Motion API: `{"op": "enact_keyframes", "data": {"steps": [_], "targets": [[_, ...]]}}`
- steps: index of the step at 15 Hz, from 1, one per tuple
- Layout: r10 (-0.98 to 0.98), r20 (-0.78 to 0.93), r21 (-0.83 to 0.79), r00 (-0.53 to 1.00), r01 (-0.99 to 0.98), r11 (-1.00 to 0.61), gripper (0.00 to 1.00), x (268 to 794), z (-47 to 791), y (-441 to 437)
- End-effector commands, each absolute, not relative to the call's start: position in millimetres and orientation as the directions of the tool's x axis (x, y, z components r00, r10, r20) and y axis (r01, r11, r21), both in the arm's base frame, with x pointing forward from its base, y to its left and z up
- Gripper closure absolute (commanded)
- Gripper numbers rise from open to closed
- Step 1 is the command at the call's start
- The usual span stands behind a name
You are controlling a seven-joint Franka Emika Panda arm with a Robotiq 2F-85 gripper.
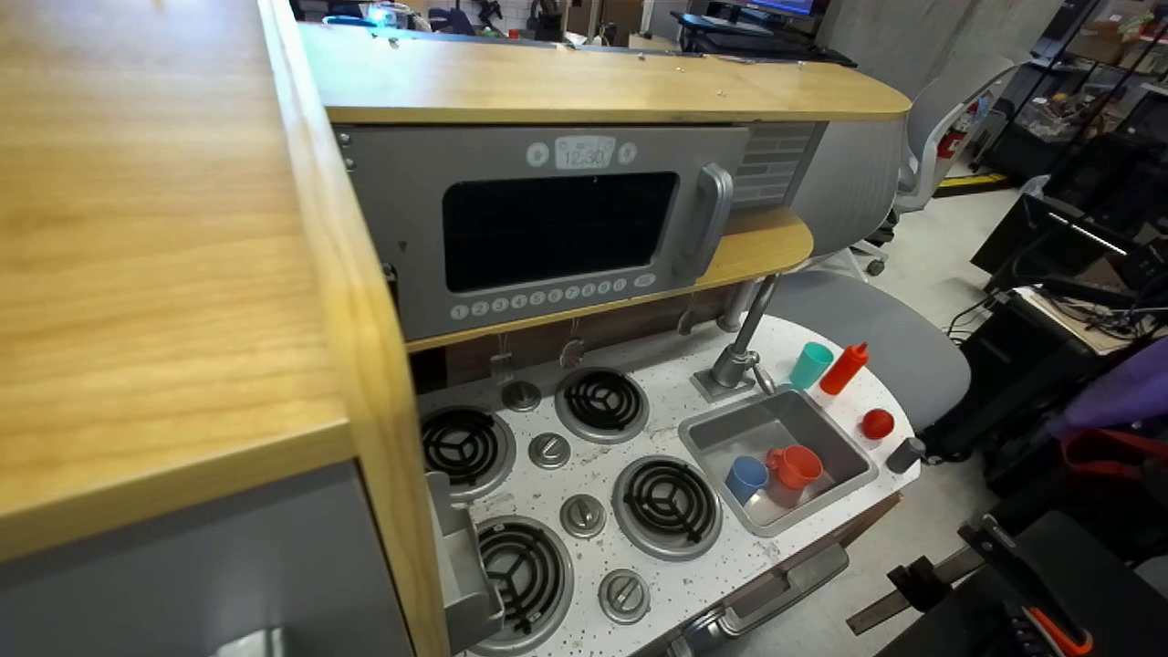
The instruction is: Put the sauce bottle in the green cup
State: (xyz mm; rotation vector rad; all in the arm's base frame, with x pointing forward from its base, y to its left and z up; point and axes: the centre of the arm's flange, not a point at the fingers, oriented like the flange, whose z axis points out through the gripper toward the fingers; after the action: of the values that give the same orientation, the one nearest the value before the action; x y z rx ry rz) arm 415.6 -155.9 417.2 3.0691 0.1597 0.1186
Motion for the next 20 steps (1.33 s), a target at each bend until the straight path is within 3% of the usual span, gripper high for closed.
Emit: {"op": "enact_keyframes", "data": {"steps": [1, 7, 13, 20], "targets": [[0.114, 0.129, 0.083, 0.985, 0.104, -0.991, 0.0, 443.9, 414.3, -204.4], [0.216, 0.143, 0.133, 0.966, 0.198, -0.971, 0.0, 491.6, 375.9, -266.9], [0.097, 0.163, 0.164, 0.982, 0.07, -0.984, 0.0, 548.6, 334.4, -316.1], [0.12, 0.181, 0.239, 0.976, 0.075, -0.968, 0.0, 598.5, 284.8, -359.8]]}}
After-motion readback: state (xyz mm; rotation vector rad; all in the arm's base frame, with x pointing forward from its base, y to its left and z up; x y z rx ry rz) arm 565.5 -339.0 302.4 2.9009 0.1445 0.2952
